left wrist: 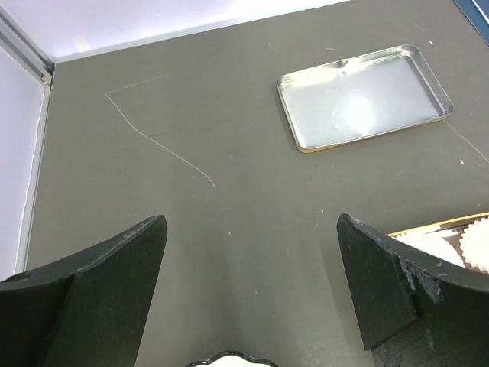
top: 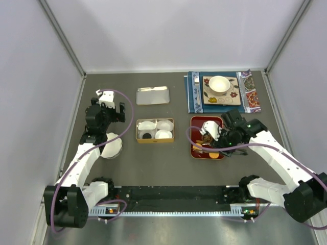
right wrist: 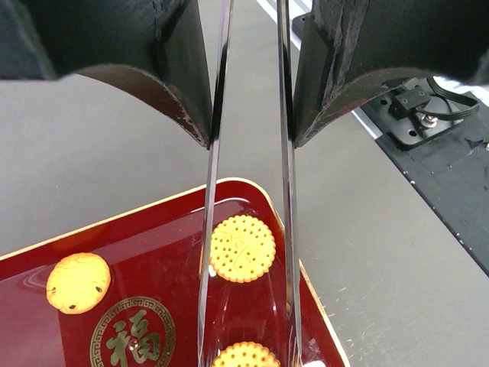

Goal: Pack the cookies

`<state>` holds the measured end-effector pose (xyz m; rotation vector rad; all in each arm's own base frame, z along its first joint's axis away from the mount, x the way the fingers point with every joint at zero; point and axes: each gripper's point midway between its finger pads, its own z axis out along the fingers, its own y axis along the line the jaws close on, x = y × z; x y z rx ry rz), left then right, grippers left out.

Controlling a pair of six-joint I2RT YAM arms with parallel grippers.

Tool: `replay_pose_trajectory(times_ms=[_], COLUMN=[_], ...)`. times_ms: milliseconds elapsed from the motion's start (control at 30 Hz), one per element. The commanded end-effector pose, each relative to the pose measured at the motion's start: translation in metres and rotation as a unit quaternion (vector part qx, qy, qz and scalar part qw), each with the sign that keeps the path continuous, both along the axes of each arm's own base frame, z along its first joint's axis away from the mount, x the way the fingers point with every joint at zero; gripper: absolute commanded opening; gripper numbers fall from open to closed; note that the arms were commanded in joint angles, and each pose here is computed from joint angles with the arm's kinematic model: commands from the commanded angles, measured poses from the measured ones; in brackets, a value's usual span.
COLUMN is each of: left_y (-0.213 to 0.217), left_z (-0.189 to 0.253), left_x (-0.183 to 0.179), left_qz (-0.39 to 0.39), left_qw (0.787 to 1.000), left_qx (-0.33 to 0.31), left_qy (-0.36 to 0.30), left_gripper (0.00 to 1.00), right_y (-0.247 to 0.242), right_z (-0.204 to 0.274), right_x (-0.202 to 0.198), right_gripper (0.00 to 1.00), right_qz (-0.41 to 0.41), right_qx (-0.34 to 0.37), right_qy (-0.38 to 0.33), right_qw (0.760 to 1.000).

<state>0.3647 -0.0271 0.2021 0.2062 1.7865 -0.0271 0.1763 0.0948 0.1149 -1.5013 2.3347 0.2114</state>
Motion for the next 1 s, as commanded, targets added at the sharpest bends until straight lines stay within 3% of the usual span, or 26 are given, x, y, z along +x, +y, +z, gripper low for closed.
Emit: replay_pose_trajectory(times_ms=[0,300,600,967], left_y=[0.002,0.001,0.001,-0.001], left_z=[0.007,0.009,0.006,0.010], left_x=[0.004,0.004,0.004,0.006], left_qz=[0.001,-0.001,-0.002,-0.005], left_qw=[1.000,1.000,1.000,1.000], left_qx=[0.005,0.004,0.006,-0.001], left_qy=[-0.020,-0.023,-0.019,-0.022], left_gripper=[0.99,0.99,0.99,0.99], right_y=[0.006,0.005,0.011,0.038], right_z=[0.005,0.015,0.056,0.116], right_x=[0.013,0.019,0.037,0.072], right_gripper=[0.43,0.25,0.06,0.04], right_qz=[0.006,0.001,-0.011,-0.029], right_qx=[0.013,0.014,0.034,0.094], right_qy=[-0.015,-0.034,-0.086,-0.130], right_qw=[1.000,0.999,0.996,0.987])
